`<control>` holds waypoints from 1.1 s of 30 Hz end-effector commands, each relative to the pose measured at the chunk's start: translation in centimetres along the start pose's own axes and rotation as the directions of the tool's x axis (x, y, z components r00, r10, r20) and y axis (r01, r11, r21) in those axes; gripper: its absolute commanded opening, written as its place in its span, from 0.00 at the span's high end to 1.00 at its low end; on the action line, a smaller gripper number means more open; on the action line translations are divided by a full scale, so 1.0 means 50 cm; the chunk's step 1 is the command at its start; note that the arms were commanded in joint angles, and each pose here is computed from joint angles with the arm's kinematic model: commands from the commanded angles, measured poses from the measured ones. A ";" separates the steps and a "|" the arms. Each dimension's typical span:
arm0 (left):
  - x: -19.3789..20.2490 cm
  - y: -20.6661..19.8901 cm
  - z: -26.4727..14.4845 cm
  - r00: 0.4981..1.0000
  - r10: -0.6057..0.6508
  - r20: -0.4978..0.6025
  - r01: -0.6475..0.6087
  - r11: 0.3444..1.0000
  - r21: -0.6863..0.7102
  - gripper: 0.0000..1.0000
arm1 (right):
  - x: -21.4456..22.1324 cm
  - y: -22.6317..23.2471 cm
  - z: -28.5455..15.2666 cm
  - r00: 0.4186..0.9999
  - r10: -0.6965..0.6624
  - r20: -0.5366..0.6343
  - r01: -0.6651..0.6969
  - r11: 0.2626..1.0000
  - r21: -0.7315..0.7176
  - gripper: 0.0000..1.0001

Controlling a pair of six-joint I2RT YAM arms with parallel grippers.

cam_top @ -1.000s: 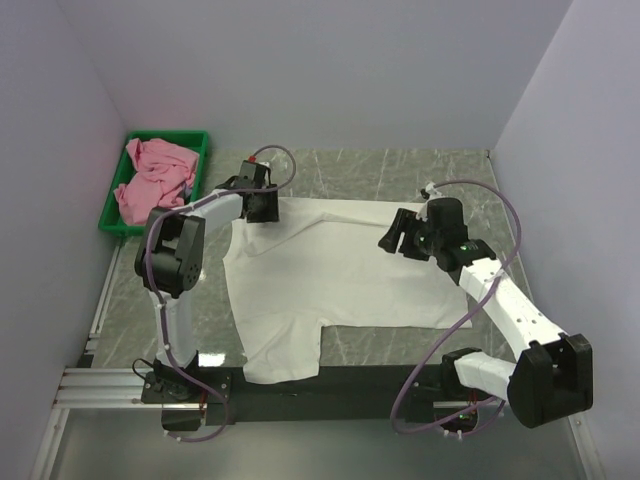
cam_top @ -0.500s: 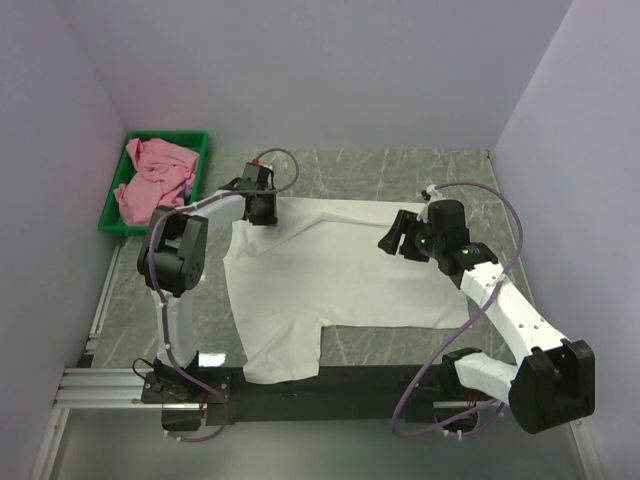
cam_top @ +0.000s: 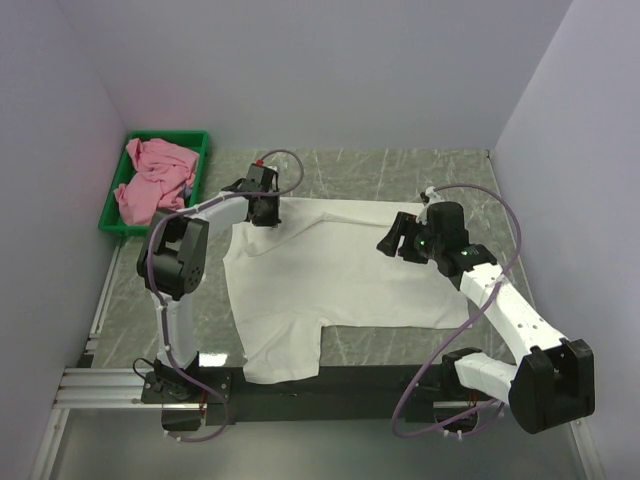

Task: Fold and stack the t-shirts
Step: Fold the tshirt

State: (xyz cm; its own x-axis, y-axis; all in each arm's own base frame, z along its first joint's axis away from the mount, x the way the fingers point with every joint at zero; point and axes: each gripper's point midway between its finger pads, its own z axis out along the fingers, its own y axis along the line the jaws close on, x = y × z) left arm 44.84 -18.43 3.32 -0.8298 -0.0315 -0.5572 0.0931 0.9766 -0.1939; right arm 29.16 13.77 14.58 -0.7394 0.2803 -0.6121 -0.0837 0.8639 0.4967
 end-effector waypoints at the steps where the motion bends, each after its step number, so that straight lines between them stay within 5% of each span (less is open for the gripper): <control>1: -0.038 -0.037 -0.072 0.996 0.043 0.074 -0.046 0.998 0.037 0.99 | -0.011 0.011 -0.005 0.999 -0.015 0.033 0.016 1.000 -0.022 0.30; 15: 0.112 -0.154 -0.147 0.994 0.110 0.009 -0.110 0.983 0.145 0.94 | 0.001 0.001 -0.001 1.000 -0.012 0.023 0.012 1.000 -0.009 0.31; 21: 0.181 -0.188 -0.172 0.986 0.165 -0.009 -0.161 0.971 0.176 0.83 | 0.001 0.001 0.003 0.999 -0.021 0.025 0.021 1.000 -0.012 0.31; 30: 0.237 -0.200 -0.175 0.987 0.156 -0.048 -0.145 0.971 0.189 0.52 | -0.024 0.013 0.030 0.999 -0.019 0.041 0.021 0.999 -0.036 0.33; 33: 0.177 -0.209 -0.209 0.993 0.106 0.057 -0.115 0.977 0.182 0.24 | -0.037 0.033 0.057 1.000 -0.006 0.023 0.008 0.997 -0.079 0.35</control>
State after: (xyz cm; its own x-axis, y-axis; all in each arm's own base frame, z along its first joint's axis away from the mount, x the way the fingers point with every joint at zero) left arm 28.51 -25.78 3.75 -0.8525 0.1728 -0.4934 0.3126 0.9249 -0.2162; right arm 29.91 14.26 12.52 -0.7612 0.2746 -0.5875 -0.0778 0.8607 0.5031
